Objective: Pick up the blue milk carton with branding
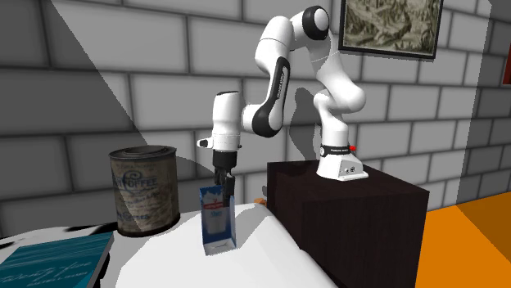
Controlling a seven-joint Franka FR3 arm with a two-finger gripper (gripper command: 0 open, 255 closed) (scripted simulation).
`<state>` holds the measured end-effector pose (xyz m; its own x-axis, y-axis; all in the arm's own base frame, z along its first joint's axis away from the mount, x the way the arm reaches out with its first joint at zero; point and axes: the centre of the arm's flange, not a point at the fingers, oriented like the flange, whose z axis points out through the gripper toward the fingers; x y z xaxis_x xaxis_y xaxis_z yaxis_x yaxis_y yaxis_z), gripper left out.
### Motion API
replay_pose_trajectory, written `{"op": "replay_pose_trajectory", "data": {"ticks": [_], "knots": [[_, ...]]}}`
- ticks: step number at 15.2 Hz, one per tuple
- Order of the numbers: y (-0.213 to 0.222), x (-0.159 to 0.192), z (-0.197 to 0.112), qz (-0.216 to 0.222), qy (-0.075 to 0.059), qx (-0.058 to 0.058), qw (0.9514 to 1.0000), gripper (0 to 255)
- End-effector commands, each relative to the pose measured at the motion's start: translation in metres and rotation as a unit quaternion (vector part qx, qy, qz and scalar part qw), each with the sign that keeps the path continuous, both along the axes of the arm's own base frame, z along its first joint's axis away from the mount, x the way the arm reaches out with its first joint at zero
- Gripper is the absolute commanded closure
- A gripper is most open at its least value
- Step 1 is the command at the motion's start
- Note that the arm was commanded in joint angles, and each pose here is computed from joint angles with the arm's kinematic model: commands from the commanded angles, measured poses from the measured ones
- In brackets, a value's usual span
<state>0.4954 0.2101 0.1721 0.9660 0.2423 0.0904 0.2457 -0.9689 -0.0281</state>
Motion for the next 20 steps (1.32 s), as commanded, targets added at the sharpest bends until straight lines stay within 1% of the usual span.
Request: {"op": "replay_pose_trajectory", "data": {"ticks": [1,5,20], "knots": [[0.000,-0.001,-0.001,0.000,0.001,0.000,1.0000,255],[0.000,-0.001,-0.001,0.000,0.001,0.000,1.0000,255],[0.000,-0.001,0.078,0.000,0.001,0.000,1.0000,255]]}}
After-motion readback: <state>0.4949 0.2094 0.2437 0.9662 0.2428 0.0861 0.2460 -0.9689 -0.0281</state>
